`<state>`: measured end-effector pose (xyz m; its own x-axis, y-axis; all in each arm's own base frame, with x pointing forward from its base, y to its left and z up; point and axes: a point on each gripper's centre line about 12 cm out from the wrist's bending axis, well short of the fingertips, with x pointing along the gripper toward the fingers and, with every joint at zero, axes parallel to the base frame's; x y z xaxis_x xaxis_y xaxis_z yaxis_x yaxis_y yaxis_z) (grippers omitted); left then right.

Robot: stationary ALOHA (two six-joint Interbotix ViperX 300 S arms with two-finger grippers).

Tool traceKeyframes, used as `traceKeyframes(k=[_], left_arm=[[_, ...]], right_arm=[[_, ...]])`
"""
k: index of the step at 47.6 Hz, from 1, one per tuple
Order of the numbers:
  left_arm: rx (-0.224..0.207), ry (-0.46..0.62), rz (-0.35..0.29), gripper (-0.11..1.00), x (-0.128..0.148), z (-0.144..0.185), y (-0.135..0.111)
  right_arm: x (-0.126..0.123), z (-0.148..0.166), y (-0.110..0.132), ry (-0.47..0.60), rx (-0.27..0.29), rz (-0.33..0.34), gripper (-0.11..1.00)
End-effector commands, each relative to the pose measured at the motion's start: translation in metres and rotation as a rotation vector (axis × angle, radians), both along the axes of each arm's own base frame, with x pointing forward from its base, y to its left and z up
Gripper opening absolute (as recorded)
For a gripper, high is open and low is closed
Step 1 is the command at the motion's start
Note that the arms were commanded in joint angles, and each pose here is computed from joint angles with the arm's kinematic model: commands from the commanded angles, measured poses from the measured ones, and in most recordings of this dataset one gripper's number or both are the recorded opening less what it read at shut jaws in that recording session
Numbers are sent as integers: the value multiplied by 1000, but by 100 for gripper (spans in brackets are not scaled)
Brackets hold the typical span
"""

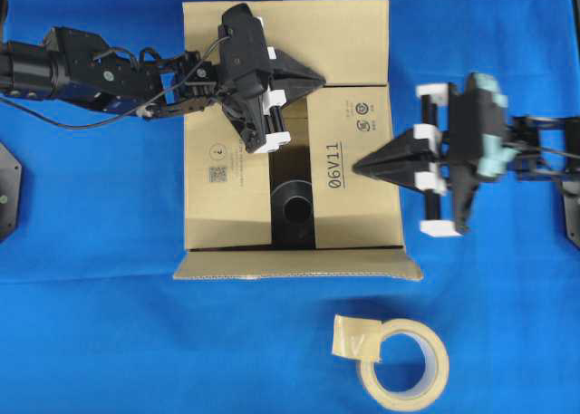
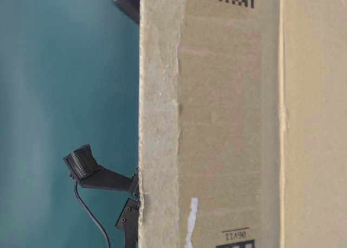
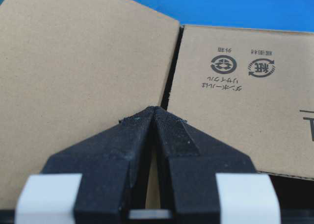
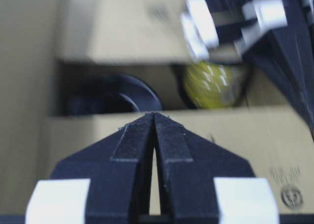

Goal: Close the cardboard box.

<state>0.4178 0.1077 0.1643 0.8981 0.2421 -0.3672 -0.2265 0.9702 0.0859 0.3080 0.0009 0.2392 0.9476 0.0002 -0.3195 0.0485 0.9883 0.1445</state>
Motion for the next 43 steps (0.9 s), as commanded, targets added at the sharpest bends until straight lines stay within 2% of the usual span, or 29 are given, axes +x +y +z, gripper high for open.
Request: traceKeyframes(k=[1,12,19,24,32,43], left_arm=[[6,-25,-7,0,1,10,-3],[5,-21,-7,0,0,9,-3],[5,-21,-7,0,0,9,-3],[5,-21,-7,0,0,9,-3],[5,-21,-7,0,0,9,-3],[4,-18,-7,0,0,8,-3]], right_arm=[[-7,23,11,-75,7,34,0],[-32,52,50,-210,27,177,0],[-38,49,80,-211,27,287,0],[-36,35,98,-165,20,346,0],[-28,10,113,-93,16,381,0],[-22,-5,120,-75,18,393,0]])
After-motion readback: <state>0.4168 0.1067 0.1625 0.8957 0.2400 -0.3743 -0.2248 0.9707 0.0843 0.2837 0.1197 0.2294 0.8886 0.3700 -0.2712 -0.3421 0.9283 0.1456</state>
